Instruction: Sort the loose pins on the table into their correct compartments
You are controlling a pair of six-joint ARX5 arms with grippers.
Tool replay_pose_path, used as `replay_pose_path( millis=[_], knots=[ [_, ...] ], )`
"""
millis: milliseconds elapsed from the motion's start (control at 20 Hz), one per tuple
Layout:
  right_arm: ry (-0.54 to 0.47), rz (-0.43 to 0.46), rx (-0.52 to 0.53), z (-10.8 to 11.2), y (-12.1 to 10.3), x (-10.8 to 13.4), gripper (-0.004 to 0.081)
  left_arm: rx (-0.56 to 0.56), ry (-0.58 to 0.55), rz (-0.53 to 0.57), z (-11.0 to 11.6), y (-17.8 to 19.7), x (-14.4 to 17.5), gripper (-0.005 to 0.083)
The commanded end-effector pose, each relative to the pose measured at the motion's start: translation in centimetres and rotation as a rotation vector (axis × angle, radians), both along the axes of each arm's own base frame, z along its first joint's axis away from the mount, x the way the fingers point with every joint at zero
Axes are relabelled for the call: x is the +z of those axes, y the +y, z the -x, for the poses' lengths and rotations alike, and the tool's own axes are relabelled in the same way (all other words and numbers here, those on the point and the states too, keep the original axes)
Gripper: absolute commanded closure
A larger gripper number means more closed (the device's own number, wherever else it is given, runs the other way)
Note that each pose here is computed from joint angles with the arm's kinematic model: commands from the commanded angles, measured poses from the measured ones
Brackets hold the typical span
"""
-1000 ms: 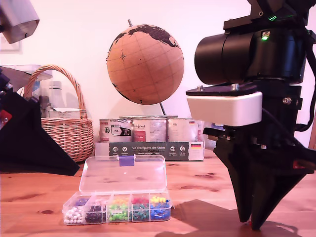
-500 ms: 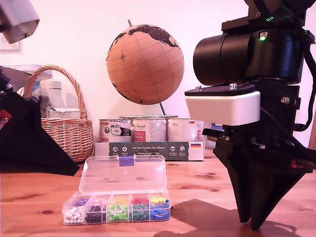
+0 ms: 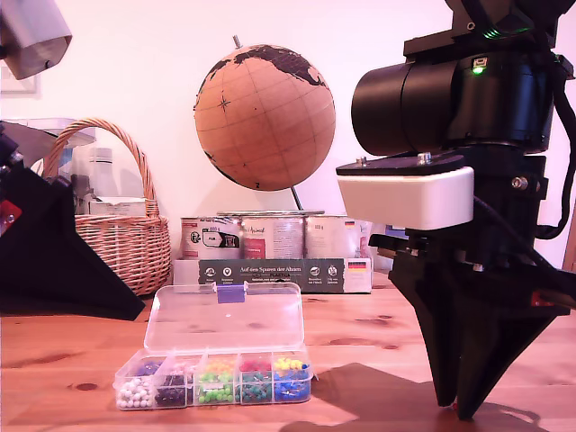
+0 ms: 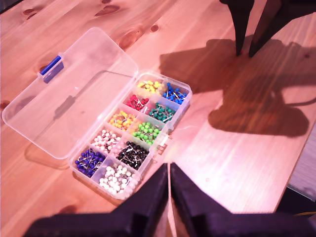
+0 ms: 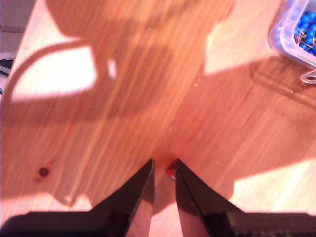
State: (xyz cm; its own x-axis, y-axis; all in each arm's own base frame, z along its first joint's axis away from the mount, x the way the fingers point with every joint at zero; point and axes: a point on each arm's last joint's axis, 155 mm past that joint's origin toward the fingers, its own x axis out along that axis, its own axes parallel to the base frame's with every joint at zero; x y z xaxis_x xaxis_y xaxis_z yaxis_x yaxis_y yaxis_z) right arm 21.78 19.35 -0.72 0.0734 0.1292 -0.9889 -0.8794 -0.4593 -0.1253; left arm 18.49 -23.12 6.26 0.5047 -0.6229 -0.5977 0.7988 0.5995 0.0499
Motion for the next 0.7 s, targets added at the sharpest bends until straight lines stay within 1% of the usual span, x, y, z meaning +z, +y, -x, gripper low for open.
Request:
replay_pose_path(
  millis=[0,200,650],
  knots=[
    [0.046,0.054,-0.009,0.69,-1.21,-1.83,0.0666,0.007,0.015,-0.017,0.19,0.48,-1.01,0.0797],
    [0.038,0.065,-0.018,0.42,-1.56,-1.84,0.0666,0.007,0.015,-0.017,0.19,0.49,-1.02,0.0797],
    [0.046,0.071,-0.017,0.64,-1.71,-1.86,0.0673,0.007,0.015,-0.017,0.19,0.49,-1.02,0.0797]
  ],
)
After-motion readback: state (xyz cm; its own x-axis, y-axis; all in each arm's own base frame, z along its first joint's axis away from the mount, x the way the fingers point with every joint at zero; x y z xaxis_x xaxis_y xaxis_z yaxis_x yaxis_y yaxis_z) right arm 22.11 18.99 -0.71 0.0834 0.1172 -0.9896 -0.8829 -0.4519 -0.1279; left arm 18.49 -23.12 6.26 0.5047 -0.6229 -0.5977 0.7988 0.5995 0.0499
